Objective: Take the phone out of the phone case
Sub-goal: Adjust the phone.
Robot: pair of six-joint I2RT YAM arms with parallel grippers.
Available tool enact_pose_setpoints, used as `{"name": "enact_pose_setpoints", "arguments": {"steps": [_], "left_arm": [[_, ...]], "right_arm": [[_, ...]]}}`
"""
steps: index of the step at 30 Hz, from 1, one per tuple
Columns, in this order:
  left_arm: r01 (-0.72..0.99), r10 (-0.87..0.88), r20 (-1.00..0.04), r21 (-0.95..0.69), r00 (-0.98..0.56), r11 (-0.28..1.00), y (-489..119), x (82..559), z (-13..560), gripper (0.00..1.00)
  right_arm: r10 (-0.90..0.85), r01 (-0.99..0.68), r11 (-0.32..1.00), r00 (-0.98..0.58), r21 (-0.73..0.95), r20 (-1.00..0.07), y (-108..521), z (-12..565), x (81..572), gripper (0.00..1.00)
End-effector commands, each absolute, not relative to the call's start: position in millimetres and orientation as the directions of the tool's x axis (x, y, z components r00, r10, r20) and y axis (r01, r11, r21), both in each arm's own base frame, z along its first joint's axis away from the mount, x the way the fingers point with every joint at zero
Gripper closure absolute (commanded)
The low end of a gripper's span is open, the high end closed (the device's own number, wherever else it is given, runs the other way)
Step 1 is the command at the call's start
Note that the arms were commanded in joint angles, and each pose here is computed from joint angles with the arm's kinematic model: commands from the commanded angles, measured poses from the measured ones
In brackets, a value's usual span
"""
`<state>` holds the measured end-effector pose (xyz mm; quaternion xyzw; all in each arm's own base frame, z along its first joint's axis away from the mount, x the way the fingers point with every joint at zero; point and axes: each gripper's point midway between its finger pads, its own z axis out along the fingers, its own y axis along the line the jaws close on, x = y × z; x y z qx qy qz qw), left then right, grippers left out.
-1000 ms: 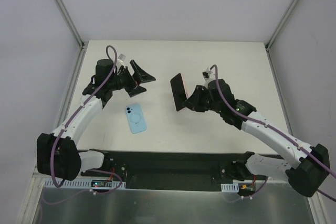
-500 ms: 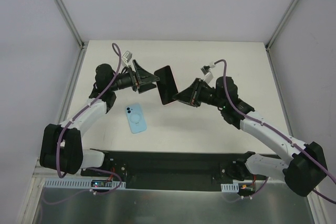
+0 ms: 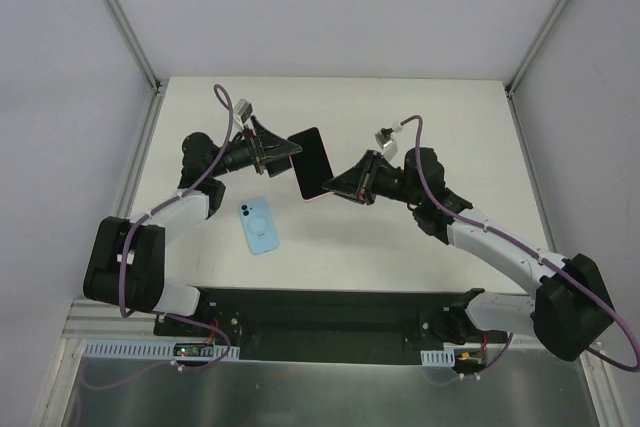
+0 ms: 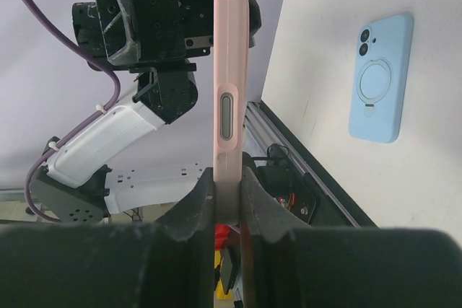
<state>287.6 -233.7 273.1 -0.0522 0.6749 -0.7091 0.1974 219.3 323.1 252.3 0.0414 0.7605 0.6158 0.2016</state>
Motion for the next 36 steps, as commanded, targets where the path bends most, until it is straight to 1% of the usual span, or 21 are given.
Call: {"name": "enact_pose_setpoints", "arguments": {"steps": [1,5,9,12,15,16,17,18,19,20,21,23,26,27,28,29,30,31,33,35,36], "left_arm": [[0.304,-0.335,-0.268,-0.951,-0.903,-0.060,-234.5,281.7,295.5,0.34],[0.300,-0.328,-0.260,-0.951,-0.908,-0.075,-237.6,284.6,295.9,0.40],[0.306,-0.326,-0.265,-0.949,-0.907,-0.080,-241.7,284.6,298.4,0.51],[0.303,-0.332,-0.260,-0.949,-0.907,-0.084,-242.5,286.0,299.6,0.55],[0.307,-0.331,-0.263,-0.948,-0.906,-0.086,-243.9,286.0,301.1,0.53],[0.308,-0.329,-0.264,-0.947,-0.906,-0.087,-244.4,285.7,301.6,0.46],[0.305,-0.326,-0.262,-0.948,-0.908,-0.088,-245.0,285.7,301.2,0.46],[0.308,-0.324,-0.264,-0.947,-0.909,-0.090,-245.4,284.7,301.4,0.46],[0.308,-0.326,-0.263,-0.947,-0.908,-0.092,-245.2,284.5,302.2,0.63],[0.308,-0.329,-0.262,-0.947,-0.907,-0.094,-244.8,283.7,302.8,0.74],[0.305,-0.330,-0.259,-0.948,-0.908,-0.095,-244.7,283.9,303.0,0.83],[0.301,-0.328,-0.255,-0.949,-0.910,-0.097,-244.7,283.3,303.6,0.94],[0.297,-0.331,-0.250,-0.950,-0.910,-0.098,-244.4,283.0,304.3,0.91],[0.297,-0.335,-0.249,-0.950,-0.909,-0.099,-244.2,283.5,305.1,0.99],[0.300,-0.335,-0.251,-0.949,-0.908,-0.100,-244.2,283.3,306.1,1.00],[0.300,-0.341,-0.250,-0.949,-0.906,-0.101,-243.4,283.2,307.1,1.00],[0.301,-0.345,-0.251,-0.948,-0.904,-0.101,-243.1,283.4,308.1,1.00],[0.301,-0.349,-0.250,-0.948,-0.903,-0.100,-242.9,283.9,308.1,1.00],[0.311,-0.349,-0.259,-0.945,-0.901,-0.104,-242.9,283.3,312.2,1.00],[0.339,-0.342,-0.285,-0.934,-0.896,-0.110,-242.9,280.9,317.7,1.00],[0.349,-0.336,-0.295,-0.931,-0.894,-0.110,-243.1,279.9,319.4,1.00]], "right_arm": [[0.309,-0.309,0.120,-0.891,0.943,-0.332,330.5,294.2,215.8,0.99],[0.302,-0.314,0.118,-0.892,0.942,-0.335,332.6,295.3,215.1,0.99],[0.298,-0.315,0.107,-0.895,0.943,-0.332,334.5,299.2,214.5,0.99],[0.297,-0.307,0.083,-0.901,0.948,-0.317,336.6,301.9,214.8,0.99],[0.293,-0.285,0.028,-0.914,0.958,-0.280,341.1,304.9,214.6,0.99],[0.288,-0.275,0.006,-0.920,0.961,-0.265,342.2,306.9,213.9,0.99],[0.291,-0.276,-0.040,-0.923,0.960,-0.253,343.5,315.3,212.6,0.99],[0.288,-0.262,-0.042,-0.927,0.964,-0.240,345.5,311.4,214.0,0.99],[0.290,-0.260,-0.044,-0.927,0.965,-0.237,346.6,311.1,214.4,0.99],[0.292,-0.258,-0.039,-0.927,0.965,-0.236,347.1,309.2,214.9,0.99],[0.295,-0.257,-0.031,-0.926,0.966,-0.236,347.0,306.6,215.8,0.99],[0.301,-0.252,-0.022,-0.924,0.967,-0.234,347.2,304.2,216.2,0.99],[0.315,-0.244,0.023,-0.919,0.969,-0.239,344.2,295.8,217.4,0.99],[0.319,-0.245,0.040,-0.916,0.969,-0.245,342.8,294.1,218.1,0.99],[0.324,-0.277,0.065,-0.903,0.959,-0.282,342.2,294.4,218.8,0.99],[0.322,-0.252,0.114,-0.906,0.961,-0.275,338.3,287.2,217.0,0.99],[0.327,-0.258,0.144,-0.899,0.955,-0.292,335.5,284.9,217.8,0.94],[0.338,-0.292,0.188,-0.878,0.938,-0.340,331.9,282.8,220.3,0.84],[0.333,-0.293,0.284,-0.862,0.913,-0.381,320.4,281.1,216.6,0.65],[0.339,-0.303,0.417,-0.823,0.857,-0.456,302.5,276.1,218.0,0.60],[0.342,-0.303,0.452,-0.810,0.839,-0.477,296.4,276.1,218.5,0.60]]}}
